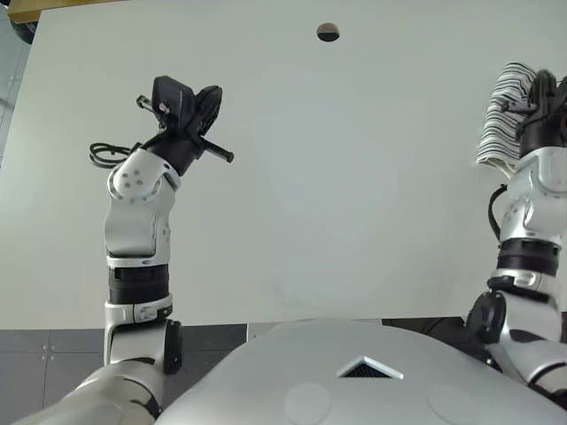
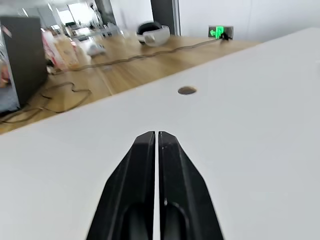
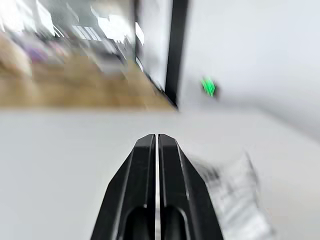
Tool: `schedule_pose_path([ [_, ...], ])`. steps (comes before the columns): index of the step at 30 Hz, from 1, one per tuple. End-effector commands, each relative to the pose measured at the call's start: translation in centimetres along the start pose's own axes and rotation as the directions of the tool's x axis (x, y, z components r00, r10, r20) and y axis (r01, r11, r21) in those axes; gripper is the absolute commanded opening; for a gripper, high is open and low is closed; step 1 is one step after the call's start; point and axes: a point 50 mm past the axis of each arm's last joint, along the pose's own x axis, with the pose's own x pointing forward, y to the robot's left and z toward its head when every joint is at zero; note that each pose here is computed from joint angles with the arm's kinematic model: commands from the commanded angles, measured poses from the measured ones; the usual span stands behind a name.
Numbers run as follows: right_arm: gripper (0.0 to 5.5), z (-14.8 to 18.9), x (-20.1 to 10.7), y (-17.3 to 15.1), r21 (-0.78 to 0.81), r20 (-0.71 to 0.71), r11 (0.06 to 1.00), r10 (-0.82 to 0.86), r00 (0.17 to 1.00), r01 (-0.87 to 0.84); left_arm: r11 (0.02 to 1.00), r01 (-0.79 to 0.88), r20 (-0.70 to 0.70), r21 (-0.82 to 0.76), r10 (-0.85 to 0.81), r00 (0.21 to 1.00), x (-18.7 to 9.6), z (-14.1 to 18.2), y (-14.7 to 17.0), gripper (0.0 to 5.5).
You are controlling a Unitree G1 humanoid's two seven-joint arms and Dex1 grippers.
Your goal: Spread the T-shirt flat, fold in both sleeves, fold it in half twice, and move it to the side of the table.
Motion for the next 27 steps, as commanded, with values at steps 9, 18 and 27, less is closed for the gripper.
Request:
schedule_pose_path([
  [9, 0.10, 4.0, -6.4, 5.2, -0.102, 0.300, 0.992, 0.107, 0.948, -0.080, 0.879, -0.471, 0.349, 0.068, 0.422, 0.837, -2.1, 0.8, 1.2, 0.14],
  [18, 0.10, 3.1, -6.9, 4.6, -0.206, 0.276, 0.978, 0.080, 0.958, -0.023, 0.896, -0.435, 0.360, 0.091, 0.378, 0.853, 1.3, 0.9, 0.8, 0.14],
  [27, 0.10, 2.8, -6.6, 4.9, -0.266, 0.271, 0.962, 0.136, 0.953, -0.061, 0.904, -0.420, 0.351, 0.076, 0.370, 0.860, 1.6, 1.0, 0.3, 0.14],
])
